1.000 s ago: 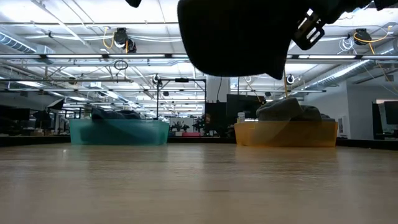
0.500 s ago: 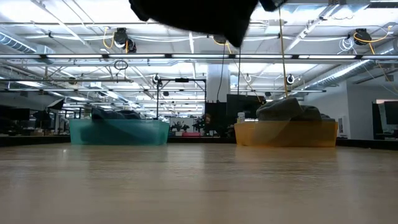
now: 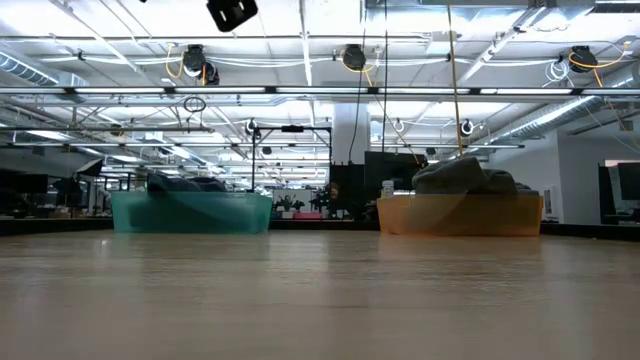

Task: Pick & Place hat
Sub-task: Put the dark blue cap into the blue bin

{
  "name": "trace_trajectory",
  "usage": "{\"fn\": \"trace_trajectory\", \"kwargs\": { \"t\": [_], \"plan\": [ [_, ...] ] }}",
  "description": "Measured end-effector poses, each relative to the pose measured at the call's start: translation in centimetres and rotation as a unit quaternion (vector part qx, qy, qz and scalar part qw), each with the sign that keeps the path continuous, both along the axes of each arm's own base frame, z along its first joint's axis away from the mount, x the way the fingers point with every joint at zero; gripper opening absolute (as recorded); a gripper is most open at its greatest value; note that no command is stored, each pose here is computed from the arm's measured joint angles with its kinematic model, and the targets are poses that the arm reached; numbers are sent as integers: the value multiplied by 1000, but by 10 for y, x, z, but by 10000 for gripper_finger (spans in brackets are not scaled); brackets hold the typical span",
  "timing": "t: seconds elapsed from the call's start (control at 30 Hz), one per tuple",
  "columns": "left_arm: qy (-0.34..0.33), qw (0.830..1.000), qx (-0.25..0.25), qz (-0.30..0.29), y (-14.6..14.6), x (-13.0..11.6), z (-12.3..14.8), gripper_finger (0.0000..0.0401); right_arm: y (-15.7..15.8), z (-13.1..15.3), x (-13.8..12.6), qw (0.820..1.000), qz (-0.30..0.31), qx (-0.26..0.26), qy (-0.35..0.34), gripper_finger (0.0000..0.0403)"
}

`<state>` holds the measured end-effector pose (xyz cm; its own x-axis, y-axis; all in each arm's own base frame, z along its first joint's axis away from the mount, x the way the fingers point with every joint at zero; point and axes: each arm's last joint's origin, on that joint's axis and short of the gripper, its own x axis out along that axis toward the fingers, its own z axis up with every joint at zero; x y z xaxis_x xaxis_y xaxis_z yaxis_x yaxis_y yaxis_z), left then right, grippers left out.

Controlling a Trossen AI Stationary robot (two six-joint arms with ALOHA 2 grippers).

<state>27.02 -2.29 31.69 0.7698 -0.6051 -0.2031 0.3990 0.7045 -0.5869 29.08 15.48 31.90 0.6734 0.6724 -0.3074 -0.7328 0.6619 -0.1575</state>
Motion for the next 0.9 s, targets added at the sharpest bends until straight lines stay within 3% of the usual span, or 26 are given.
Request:
{"fn": "trace_trajectory", "kwargs": {
  "t": [0.27,0.47,0.9],
  "plan": [
    [57,990,-108,-77,-4,-3,5,340,-7,18,-1,998,-37,-45,-38,0],
    [76,978,-172,-88,-5,-2,14,340,-8,17,-1,997,-38,-50,-35,0],
    [113,956,-233,-138,-13,24,0,340,-7,17,-2,997,-33,-56,-41,0]
  ]
}}
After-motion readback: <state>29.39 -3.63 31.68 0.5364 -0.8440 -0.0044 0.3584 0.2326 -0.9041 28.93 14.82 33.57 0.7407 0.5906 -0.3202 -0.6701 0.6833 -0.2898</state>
